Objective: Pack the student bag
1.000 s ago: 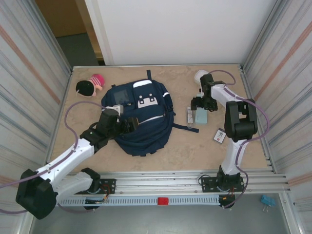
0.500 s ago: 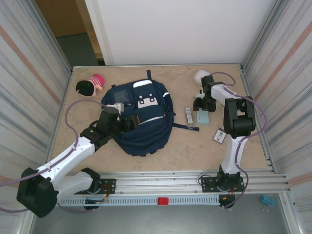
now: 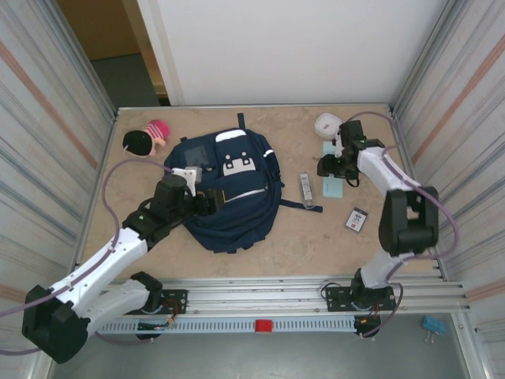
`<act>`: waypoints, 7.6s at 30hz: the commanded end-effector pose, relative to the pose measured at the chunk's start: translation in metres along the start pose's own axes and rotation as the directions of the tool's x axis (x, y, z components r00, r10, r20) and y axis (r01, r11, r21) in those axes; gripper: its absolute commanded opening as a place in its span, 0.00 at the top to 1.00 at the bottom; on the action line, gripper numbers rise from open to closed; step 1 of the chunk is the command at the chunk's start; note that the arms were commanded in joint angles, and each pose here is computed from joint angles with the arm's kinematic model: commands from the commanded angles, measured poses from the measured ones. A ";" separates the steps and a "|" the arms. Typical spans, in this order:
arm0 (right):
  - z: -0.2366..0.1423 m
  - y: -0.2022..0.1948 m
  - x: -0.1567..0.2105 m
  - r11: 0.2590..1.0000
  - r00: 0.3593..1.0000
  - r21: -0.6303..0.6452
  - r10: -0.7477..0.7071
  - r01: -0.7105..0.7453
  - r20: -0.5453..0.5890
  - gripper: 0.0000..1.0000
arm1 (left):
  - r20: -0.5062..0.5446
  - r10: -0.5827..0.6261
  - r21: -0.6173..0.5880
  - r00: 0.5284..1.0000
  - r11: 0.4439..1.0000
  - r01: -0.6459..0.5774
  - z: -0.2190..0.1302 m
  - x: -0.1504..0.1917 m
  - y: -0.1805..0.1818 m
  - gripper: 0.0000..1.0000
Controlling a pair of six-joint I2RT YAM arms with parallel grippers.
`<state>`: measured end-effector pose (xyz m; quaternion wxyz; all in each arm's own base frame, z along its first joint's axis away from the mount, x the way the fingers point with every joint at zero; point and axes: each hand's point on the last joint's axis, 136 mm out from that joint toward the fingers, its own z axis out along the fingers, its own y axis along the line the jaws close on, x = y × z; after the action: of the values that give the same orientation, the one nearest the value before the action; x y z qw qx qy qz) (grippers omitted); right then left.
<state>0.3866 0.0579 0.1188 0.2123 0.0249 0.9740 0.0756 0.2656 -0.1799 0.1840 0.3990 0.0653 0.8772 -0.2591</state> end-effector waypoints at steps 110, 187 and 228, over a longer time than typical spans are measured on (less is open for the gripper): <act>0.039 0.345 0.127 0.035 -0.127 0.281 -0.833 0.959 0.538 0.64 | 0.238 0.382 0.310 0.893 0.841 -0.442 -0.062 -0.106 -0.083 0.98; 0.036 0.360 0.142 0.658 0.920 -0.663 0.370 -0.357 -0.127 0.55 | 0.180 0.194 0.307 0.964 0.920 -0.243 -0.041 -0.092 -0.077 0.98; -0.014 0.322 0.139 0.770 0.983 -0.627 0.182 -0.118 0.039 0.43 | 0.134 0.178 0.174 0.975 0.964 -0.200 -0.025 -0.077 -0.046 0.98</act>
<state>0.2714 0.4126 0.1292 0.2495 0.0632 0.8537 0.4528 0.2848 -0.1996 0.2459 0.4197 0.1731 0.8410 -0.2944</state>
